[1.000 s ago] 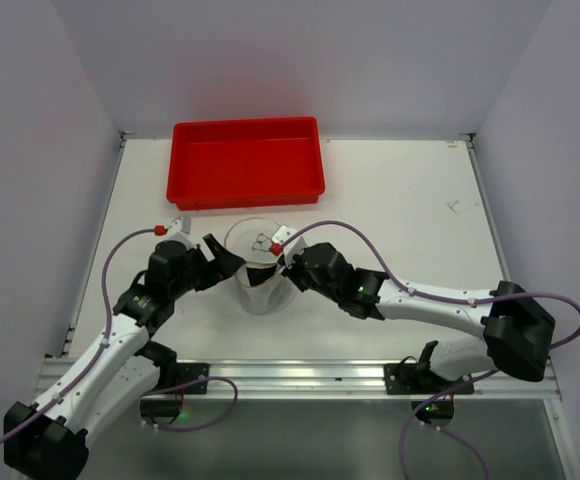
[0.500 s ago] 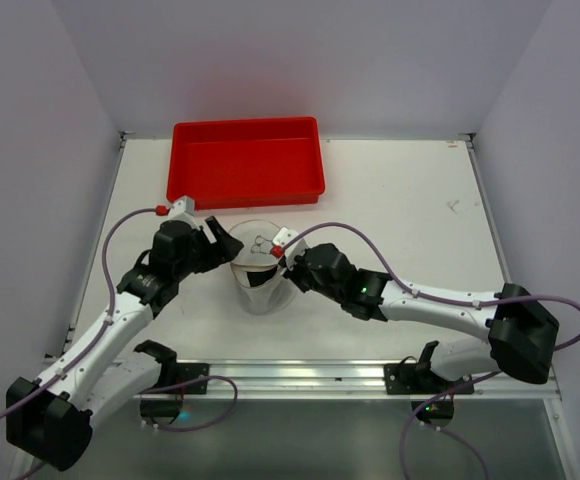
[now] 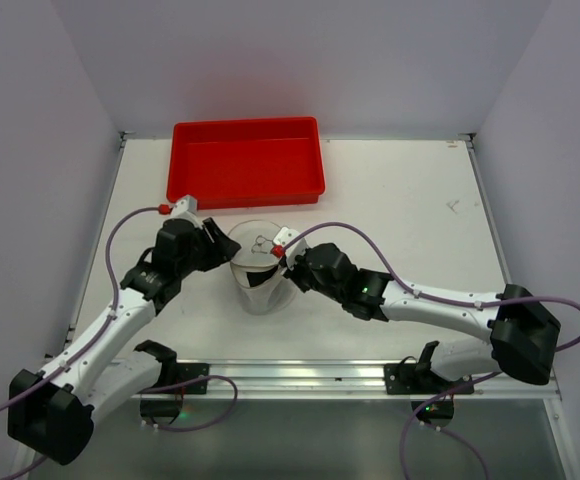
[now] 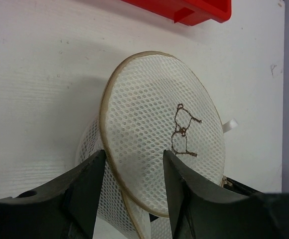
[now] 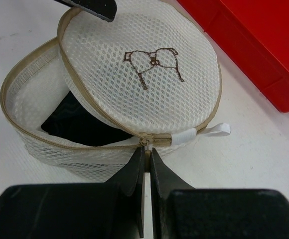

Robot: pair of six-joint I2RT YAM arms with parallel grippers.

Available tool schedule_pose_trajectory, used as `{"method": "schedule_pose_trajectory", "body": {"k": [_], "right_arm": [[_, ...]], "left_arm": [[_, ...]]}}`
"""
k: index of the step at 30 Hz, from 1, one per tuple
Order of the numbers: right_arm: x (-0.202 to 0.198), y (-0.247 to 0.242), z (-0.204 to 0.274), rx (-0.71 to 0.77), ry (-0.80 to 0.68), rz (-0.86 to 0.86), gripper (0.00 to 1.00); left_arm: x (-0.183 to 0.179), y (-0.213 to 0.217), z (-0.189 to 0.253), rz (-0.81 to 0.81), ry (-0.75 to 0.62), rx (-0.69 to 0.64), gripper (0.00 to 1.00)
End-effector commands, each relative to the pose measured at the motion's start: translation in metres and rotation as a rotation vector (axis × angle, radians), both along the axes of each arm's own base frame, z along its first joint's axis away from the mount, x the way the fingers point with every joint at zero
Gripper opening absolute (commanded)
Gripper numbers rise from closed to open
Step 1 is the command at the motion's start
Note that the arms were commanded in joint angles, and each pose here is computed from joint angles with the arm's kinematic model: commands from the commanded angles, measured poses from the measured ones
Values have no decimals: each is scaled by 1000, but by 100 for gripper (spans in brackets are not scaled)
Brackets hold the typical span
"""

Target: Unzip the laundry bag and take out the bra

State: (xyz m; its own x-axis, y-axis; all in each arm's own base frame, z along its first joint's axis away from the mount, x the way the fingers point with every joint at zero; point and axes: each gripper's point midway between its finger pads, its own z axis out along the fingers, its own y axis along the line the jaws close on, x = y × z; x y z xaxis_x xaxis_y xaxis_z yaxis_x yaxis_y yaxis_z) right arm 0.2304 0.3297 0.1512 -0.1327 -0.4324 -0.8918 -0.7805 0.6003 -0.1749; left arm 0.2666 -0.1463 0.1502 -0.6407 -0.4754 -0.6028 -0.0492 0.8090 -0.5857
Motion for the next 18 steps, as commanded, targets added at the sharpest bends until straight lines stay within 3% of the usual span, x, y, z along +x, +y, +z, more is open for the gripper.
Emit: {"method": "schedule_pose_trajectory", "body": {"k": [1, 6, 9, 13, 18], "right_arm": [[-1, 5, 15, 54, -20, 14, 4], [0, 4, 16, 55, -19, 9, 5], [-1, 4, 17, 59, -18, 8, 5], [-1, 5, 16, 62, -12, 8, 6], [-3, 7, 17, 66, 2, 15, 13]], "left_arm": [[12, -5, 16, -12, -72, -26, 52], [15, -7, 18, -17, -71, -25, 43], [16, -11, 21, -35, -83, -43, 28], [16, -15, 29, -51, -104, -61, 0], [14, -21, 47, -82, -154, -107, 0]]}}
